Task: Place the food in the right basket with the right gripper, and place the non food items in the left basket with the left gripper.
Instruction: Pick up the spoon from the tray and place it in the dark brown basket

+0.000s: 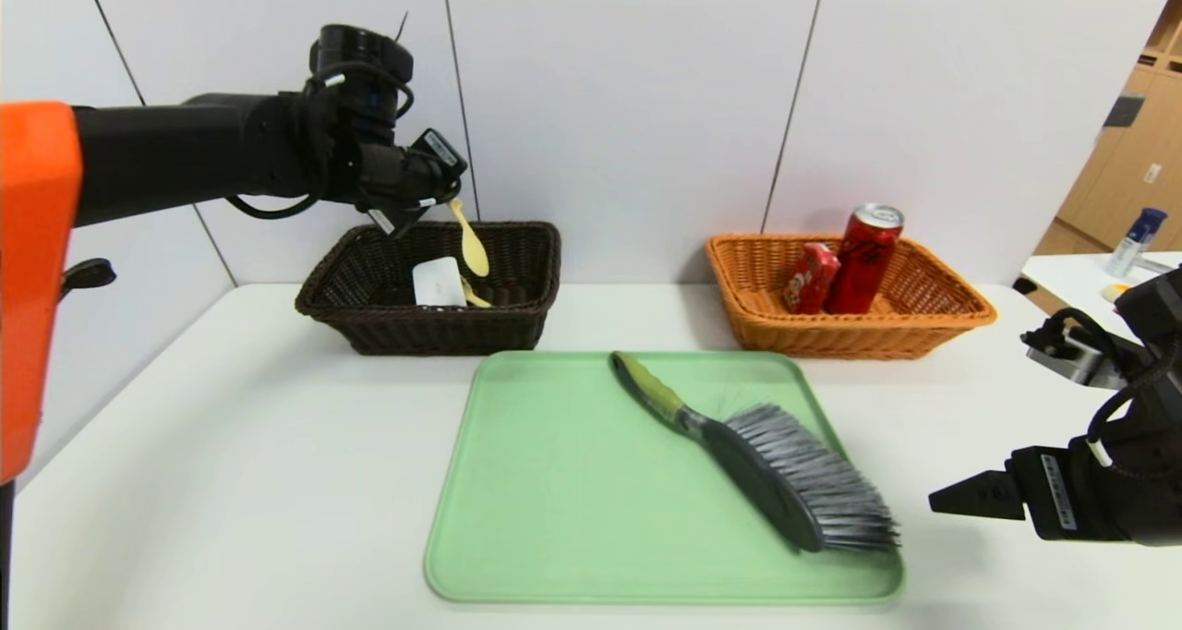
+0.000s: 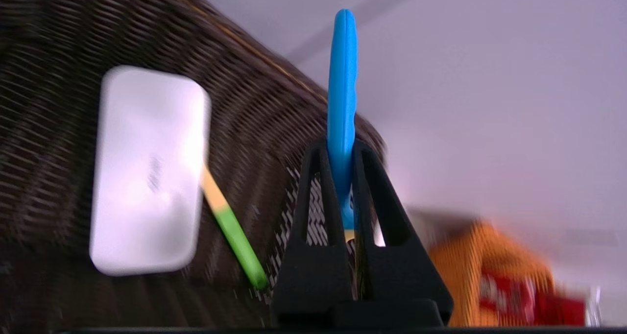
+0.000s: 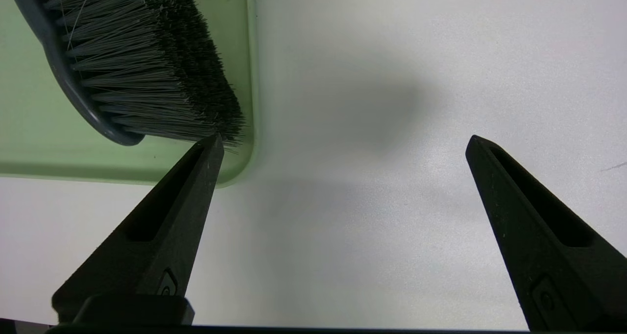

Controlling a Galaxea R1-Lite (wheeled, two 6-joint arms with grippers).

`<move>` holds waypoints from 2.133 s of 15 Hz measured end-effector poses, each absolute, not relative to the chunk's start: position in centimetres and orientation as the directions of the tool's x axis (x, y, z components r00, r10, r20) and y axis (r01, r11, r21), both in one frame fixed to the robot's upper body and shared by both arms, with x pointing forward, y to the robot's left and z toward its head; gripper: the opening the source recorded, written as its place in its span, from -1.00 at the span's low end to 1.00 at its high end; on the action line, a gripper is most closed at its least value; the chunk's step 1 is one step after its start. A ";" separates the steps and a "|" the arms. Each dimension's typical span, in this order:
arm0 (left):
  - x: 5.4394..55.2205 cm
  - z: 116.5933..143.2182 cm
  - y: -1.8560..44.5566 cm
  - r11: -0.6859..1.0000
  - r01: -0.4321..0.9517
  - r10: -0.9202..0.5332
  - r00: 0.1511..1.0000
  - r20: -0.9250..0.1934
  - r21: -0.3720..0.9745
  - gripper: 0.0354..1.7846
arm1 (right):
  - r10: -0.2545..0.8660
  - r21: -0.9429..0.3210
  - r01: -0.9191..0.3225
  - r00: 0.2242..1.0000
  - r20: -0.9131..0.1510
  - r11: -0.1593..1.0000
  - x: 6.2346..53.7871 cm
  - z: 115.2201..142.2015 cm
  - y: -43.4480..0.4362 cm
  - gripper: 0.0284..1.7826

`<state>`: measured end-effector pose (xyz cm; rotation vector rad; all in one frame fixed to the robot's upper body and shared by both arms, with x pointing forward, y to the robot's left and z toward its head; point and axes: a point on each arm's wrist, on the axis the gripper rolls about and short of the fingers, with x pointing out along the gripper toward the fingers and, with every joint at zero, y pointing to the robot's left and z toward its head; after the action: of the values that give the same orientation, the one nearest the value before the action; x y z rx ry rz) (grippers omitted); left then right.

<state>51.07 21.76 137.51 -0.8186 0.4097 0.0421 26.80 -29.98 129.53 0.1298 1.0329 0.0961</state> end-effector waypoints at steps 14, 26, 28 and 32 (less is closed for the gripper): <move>53.7 133.5 22.9 0.619 -0.324 -0.052 0.892 -0.449 -0.715 -0.92 | 0.143 0.155 -0.021 0.522 -0.841 0.988 26.1 129.7 -30.1 0.92; 52.2 133.9 23.2 0.647 -0.375 -0.062 0.842 -0.536 -0.664 -0.92 | 0.145 0.156 -0.022 0.519 -0.843 0.987 26.0 129.6 -30.2 0.92; 51.8 134.4 23.2 0.646 -0.359 -0.091 0.840 -0.535 -0.674 -0.92 | 0.145 0.156 -0.023 0.518 -0.843 0.988 25.9 129.6 -30.1 0.92; 51.7 134.9 23.2 0.646 -0.344 -0.090 0.852 -0.515 -0.682 -0.19 | 0.145 0.155 -0.024 0.517 -0.843 0.988 25.9 129.6 -30.1 0.92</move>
<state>51.73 23.24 134.87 -0.8674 0.5479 0.1526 25.86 -30.12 129.57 0.1296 1.0229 0.1021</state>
